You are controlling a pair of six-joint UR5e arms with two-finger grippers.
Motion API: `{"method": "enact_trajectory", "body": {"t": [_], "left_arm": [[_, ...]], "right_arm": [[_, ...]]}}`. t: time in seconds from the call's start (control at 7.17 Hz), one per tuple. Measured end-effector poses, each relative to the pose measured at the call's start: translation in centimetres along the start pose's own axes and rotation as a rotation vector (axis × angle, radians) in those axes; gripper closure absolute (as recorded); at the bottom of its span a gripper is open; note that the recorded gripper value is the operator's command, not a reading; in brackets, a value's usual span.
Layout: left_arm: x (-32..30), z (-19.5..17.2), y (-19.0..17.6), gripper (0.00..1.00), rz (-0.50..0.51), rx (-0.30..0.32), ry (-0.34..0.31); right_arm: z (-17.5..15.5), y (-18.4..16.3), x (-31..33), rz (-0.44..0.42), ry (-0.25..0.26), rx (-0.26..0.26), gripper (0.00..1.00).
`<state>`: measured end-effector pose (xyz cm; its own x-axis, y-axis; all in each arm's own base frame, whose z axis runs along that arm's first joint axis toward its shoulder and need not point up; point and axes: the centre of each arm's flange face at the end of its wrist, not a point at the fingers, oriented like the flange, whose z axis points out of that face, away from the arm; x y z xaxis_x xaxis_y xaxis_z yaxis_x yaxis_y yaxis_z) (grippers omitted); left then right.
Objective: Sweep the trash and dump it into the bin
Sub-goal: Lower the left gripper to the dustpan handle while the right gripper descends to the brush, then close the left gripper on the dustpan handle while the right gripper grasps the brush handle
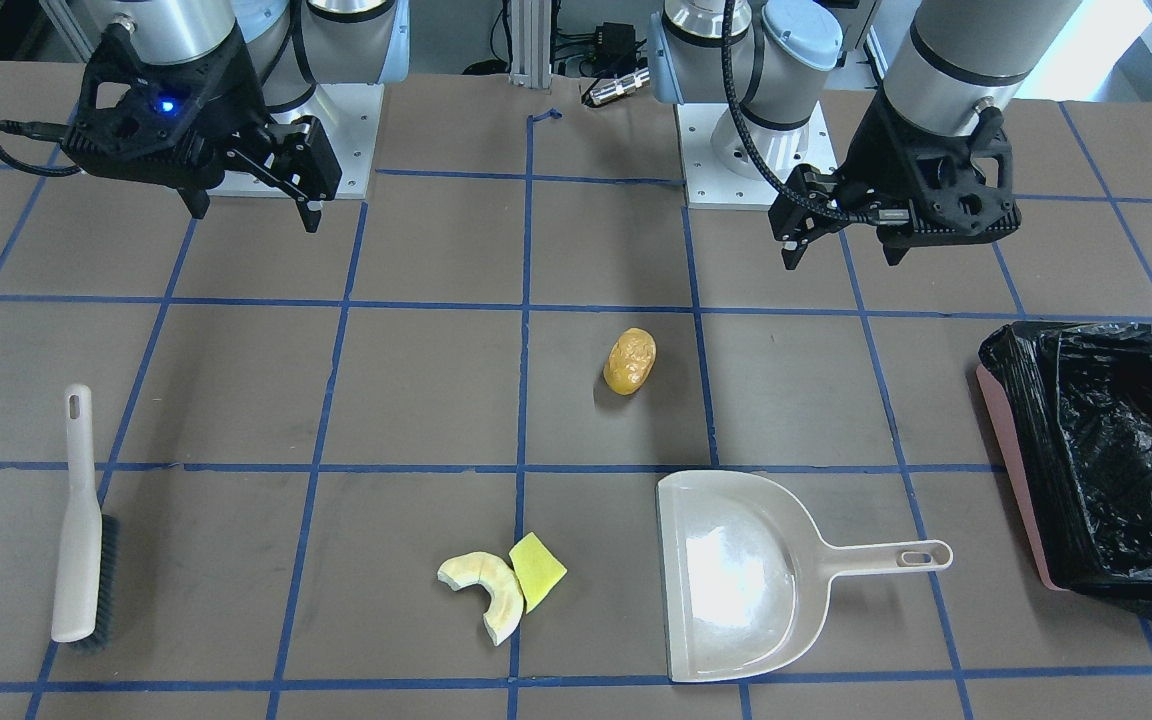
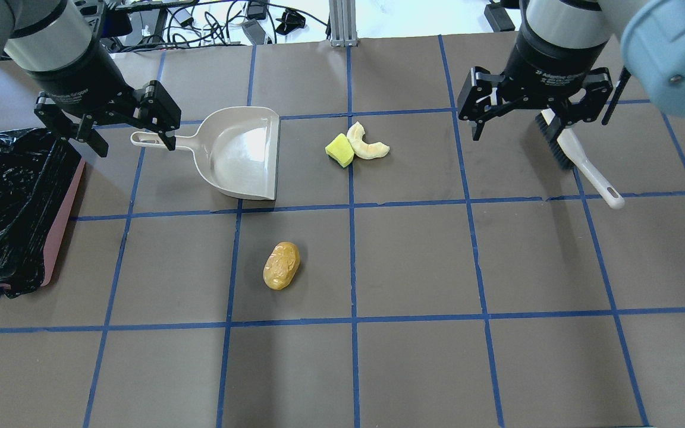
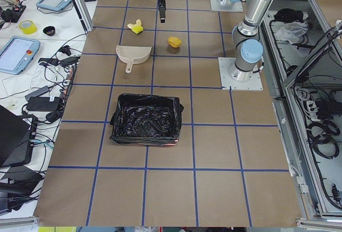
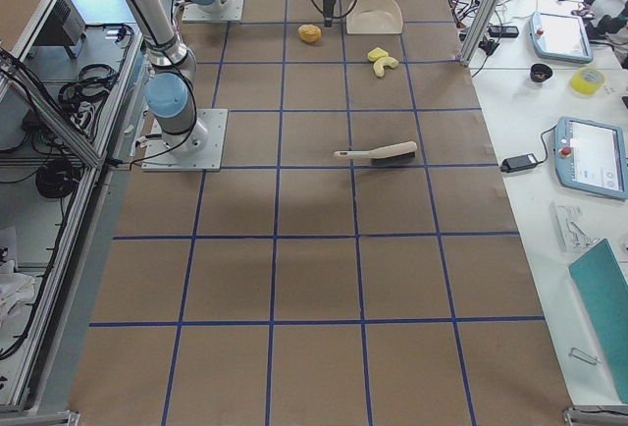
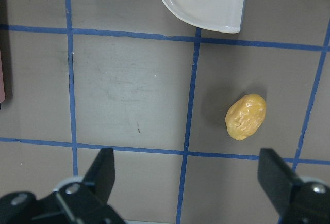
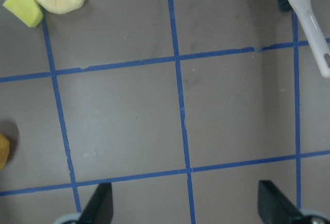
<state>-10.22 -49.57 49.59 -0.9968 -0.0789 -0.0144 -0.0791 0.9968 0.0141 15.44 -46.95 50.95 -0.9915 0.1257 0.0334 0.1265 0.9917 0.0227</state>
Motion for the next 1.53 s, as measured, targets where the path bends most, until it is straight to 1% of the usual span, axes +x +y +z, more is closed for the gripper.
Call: {"method": "enact_trajectory", "body": {"t": [0.14,0.28,0.42,0.56,0.84,0.98,1.12,1.25,1.39,1.53], "left_arm": [[-0.1,0.0,-0.2,0.0,-0.027,0.007,0.0],[-0.3,0.2,-0.5,0.0,-0.121,0.01,0.002],[-0.7,0.2,-0.8,0.0,-0.301,0.015,0.004],[-1.3,0.4,-1.1,0.0,-0.469,0.015,0.004],[-2.7,1.6,-2.1,0.0,-0.689,0.006,0.005],[-3.2,2.4,-2.7,0.0,-0.823,0.003,0.001],[-3.6,3.6,-3.4,0.0,-0.961,-0.012,-0.009],[-4.3,5.1,-4.4,0.0,-1.056,-0.014,-0.023],[-5.3,6.6,-6.0,0.0,-1.134,0.021,-0.037],[-6.0,8.4,-8.0,0.0,-1.222,0.066,-0.048]], "right_arm": [[0.3,-0.5,1.6,0.028,0.0,-0.024,0.01],[0.7,-1.3,3.7,0.009,0.013,-0.032,0.01],[1.6,-2.5,6.6,-0.066,0.039,-0.05,0.0],[3.5,-4.0,9.9,-0.137,0.057,-0.075,0.0],[7.5,-6.8,14.7,-0.278,0.063,-0.085,0.0],[9.4,-7.6,17.4,-0.303,0.053,-0.103,0.01],[11.8,-8.7,19.5,-0.324,0.041,-0.125,0.04],[14.7,-10.0,20.5,-0.359,0.032,-0.144,0.04],[17.6,-10.9,21.1,-0.406,0.023,-0.163,0.06],[20.6,-11.1,21.8,-0.439,0.019,-0.169,0.06]]}}
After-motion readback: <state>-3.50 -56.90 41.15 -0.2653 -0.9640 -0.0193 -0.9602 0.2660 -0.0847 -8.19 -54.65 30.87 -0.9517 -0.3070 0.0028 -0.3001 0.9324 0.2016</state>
